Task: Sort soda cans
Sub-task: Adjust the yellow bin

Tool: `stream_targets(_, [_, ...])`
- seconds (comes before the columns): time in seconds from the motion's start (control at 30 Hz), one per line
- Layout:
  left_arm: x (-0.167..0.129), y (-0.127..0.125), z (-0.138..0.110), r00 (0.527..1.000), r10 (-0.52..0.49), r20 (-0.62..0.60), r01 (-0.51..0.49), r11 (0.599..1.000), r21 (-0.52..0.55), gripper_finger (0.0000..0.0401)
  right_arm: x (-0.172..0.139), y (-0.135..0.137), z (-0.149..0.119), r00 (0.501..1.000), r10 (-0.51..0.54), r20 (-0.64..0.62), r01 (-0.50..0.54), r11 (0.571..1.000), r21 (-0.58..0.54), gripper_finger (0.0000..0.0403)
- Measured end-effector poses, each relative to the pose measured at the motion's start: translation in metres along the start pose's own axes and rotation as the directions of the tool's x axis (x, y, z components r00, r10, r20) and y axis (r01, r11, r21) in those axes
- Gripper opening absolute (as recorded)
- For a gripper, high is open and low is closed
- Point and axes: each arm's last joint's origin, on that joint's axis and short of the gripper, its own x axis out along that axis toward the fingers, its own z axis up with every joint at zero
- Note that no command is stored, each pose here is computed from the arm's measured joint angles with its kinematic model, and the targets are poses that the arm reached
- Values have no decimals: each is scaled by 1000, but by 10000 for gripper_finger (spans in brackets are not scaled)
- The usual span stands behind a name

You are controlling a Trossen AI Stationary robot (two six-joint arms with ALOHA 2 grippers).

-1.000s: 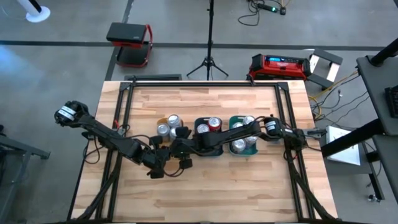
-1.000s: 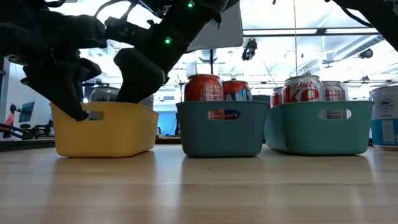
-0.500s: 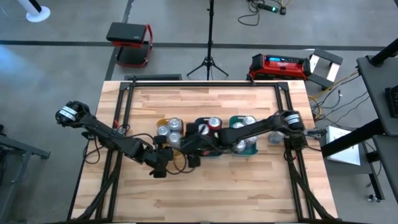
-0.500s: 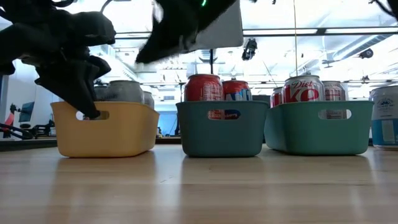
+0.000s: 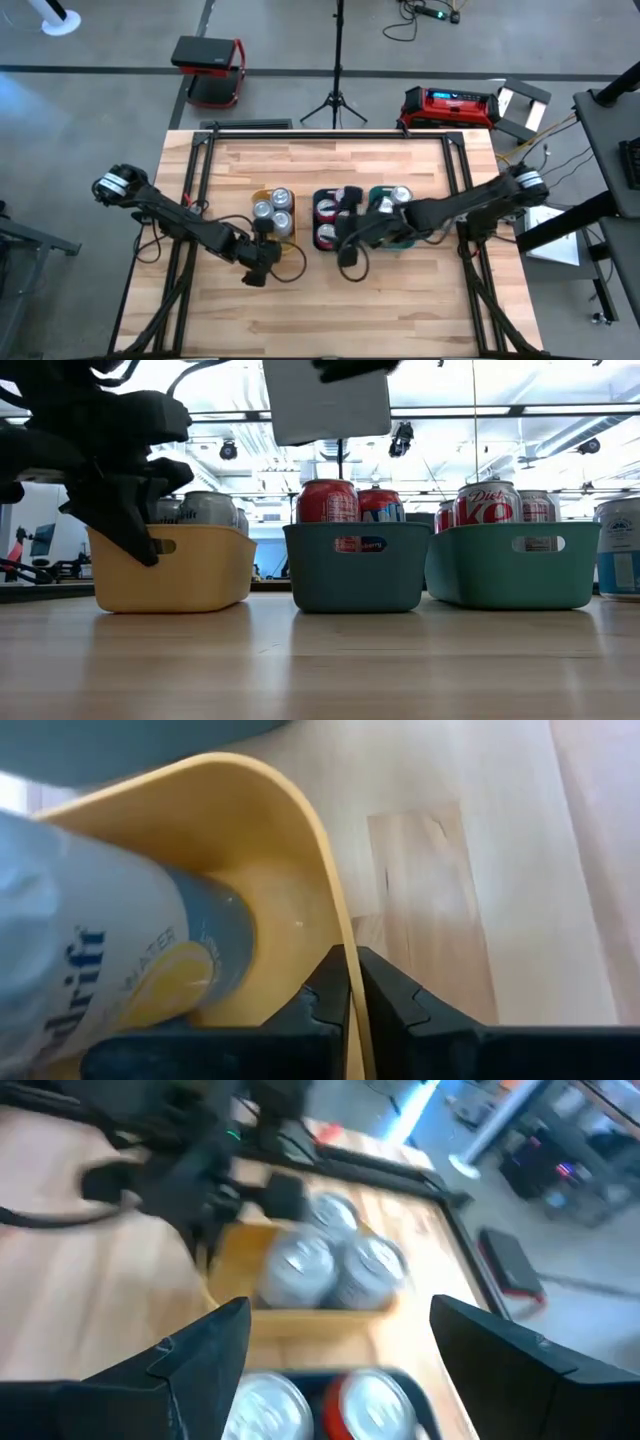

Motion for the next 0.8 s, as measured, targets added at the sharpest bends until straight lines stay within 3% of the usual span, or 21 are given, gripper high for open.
stream_targets(0.2, [-2, 2, 4, 1000, -13, -6, 14, 993, 121, 0, -30, -20, -6, 994, -109, 17, 107, 992, 72, 317])
stream_targets(0.43, [-4, 6, 12, 996, -91, -3, 90, 981, 173, 0, -36, -23, -6, 993, -117, 24, 114, 989, 93, 325])
stream_targets(0.8, [-2, 15, 16, 998, -58, 24, 59, 998, -6, 0, -33, -21, -13, 994, -113, -1, 113, 986, 127, 327])
